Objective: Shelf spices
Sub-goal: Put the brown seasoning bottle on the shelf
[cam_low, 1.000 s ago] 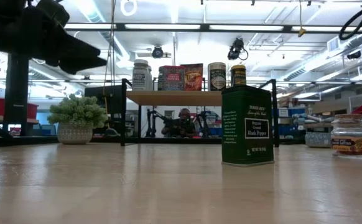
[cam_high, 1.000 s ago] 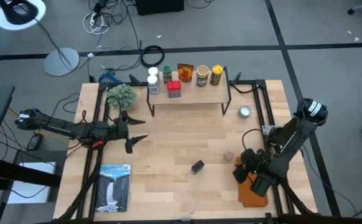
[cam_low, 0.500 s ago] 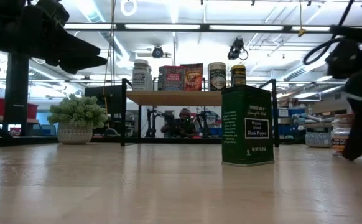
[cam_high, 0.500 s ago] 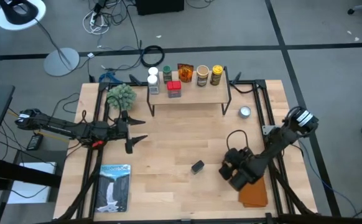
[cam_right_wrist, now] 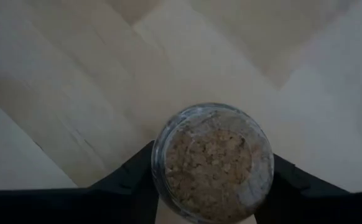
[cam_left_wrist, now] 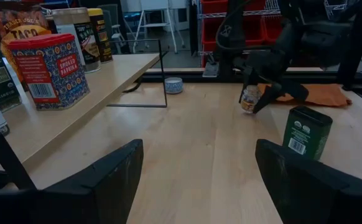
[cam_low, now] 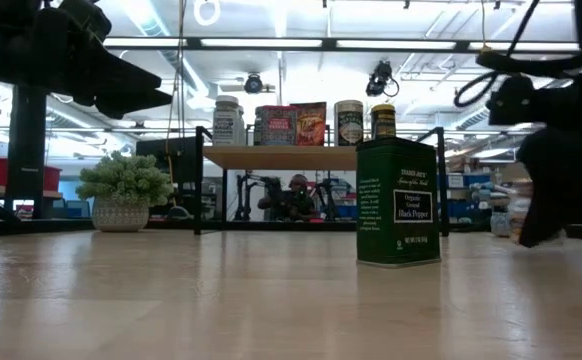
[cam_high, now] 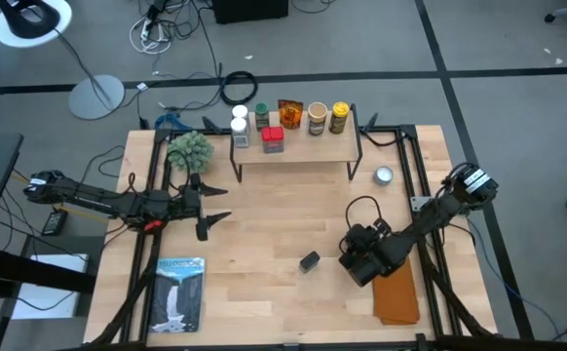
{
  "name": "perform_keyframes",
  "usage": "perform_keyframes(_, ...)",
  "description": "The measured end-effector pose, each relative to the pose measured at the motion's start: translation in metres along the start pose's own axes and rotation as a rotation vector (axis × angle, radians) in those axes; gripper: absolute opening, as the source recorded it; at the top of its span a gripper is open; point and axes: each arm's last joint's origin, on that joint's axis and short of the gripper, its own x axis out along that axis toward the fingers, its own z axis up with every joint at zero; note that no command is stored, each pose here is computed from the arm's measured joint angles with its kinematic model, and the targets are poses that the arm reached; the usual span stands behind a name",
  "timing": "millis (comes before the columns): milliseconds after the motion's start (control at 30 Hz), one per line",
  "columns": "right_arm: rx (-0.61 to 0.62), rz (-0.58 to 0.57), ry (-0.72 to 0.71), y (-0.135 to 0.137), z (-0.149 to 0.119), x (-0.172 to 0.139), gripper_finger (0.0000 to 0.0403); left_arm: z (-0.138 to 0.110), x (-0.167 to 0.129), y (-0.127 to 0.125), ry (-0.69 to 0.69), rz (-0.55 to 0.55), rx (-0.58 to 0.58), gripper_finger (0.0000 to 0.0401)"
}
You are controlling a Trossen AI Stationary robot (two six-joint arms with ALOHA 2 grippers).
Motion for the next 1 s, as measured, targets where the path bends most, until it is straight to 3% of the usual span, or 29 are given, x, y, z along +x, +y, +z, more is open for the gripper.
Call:
perform_keyframes(200,-0.08,0.059,-0.027,-0.013,0.027,-0.013,0.0183,0.0,0.0,0.0,-0.001,-0.001,-0.001,0.0317)
perform_keyframes(400,-0.127,0.137,-0.098,-0.042,0.069,-0.032,0.0183,0.0,0.0,0.0,-0.001,-0.001,-0.007,0.0317)
perform_keyframes(733,-0.206,0.216,-0.189,-0.096,0.172,-0.052,0.0183,0.0,0.0,0.0,-0.004,-0.001,-0.009,0.0317)
perform_keyframes(1000,-0.327,0.222,-0.209,-0.109,0.253,-0.026,0.0183,0.001,0.0,0.0,-0.011,-0.001,-0.012,0.0317)
